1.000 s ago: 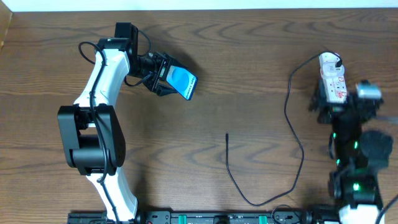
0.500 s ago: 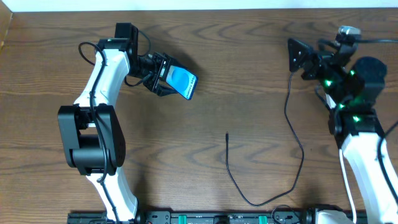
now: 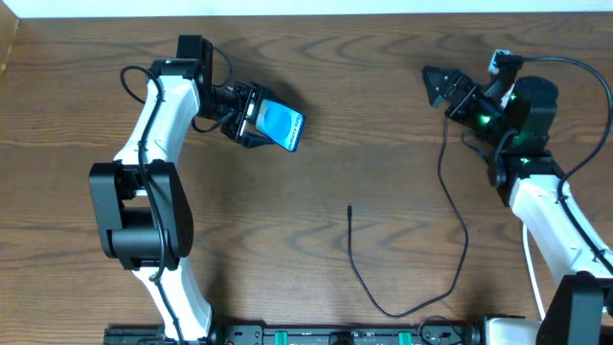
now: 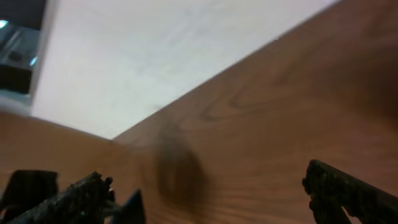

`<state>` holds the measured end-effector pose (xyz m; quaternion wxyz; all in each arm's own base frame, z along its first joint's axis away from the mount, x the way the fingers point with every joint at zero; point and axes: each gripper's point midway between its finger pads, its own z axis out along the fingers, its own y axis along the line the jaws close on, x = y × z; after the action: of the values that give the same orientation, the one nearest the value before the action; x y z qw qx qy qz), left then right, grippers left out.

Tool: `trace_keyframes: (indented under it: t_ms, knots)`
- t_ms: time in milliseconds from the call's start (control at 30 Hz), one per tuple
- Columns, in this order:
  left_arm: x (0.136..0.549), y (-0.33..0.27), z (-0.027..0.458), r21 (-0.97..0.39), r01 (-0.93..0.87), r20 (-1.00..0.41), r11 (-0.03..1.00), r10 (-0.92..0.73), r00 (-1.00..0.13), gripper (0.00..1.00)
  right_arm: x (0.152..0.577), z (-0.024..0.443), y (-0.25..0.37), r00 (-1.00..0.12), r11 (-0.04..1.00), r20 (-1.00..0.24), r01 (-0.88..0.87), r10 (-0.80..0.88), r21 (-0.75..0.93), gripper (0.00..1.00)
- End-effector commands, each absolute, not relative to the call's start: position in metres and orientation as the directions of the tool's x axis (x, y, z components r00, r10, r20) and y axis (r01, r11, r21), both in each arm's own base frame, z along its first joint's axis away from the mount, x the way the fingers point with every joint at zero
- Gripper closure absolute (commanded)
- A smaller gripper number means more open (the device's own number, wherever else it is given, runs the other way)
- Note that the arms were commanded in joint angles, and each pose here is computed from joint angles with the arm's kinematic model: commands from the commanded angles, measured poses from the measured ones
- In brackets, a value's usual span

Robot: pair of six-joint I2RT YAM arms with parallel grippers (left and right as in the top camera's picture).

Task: Plug charger to phone and switch on socket
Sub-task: 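Swing the right gripper toward the phone held by the left gripper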

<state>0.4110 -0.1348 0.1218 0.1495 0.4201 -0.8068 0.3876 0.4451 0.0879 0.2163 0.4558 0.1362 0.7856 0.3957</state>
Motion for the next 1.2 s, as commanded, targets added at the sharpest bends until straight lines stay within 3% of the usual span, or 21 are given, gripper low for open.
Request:
trace_keyframes:
  t_ms: [0,167,300,433,567,867,1167]
  knots:
    - [0.409,-0.137,0.135,-0.514,-0.793,0.574,0.326,-0.557,-0.601,0.93,0.443,0.222,0.125,-0.589,0.616,-0.606,-0.218,0.535,0.757,0.01]
    - [0.409,-0.137,0.135,-0.506,-0.801,0.581,0.319,-0.561,-0.59,0.93,0.432,0.216,0.174,-0.646,0.587,-0.603,-0.282,0.469,0.759,0.01]
    - [0.408,-0.141,0.135,-0.506,-0.798,0.58,0.328,-0.555,-0.596,0.93,0.419,0.208,0.198,-0.703,0.561,-0.554,-0.263,0.445,0.784,0.07]
    - [0.406,-0.147,0.135,-0.507,-0.793,0.58,0.339,-0.546,-0.604,0.93,0.407,0.198,0.209,-0.765,0.53,-0.48,-0.217,0.429,0.82,0.01]
    - [0.406,-0.152,0.133,-0.508,-0.783,0.564,0.359,-0.549,-0.618,0.93,0.402,0.205,0.218,-0.799,0.49,-0.432,-0.202,0.419,0.848,0.01]
    - [0.406,-0.152,0.13,-0.49,-0.794,0.559,0.359,-0.57,-0.602,0.93,0.413,0.228,0.233,-0.891,0.567,-0.394,-0.209,0.225,0.797,0.01]
    - [0.407,-0.152,0.13,-0.43,-0.854,0.607,0.294,-0.606,-0.514,0.93,0.407,0.198,0.262,-0.959,0.562,-0.268,-0.171,0.094,0.809,0.01]
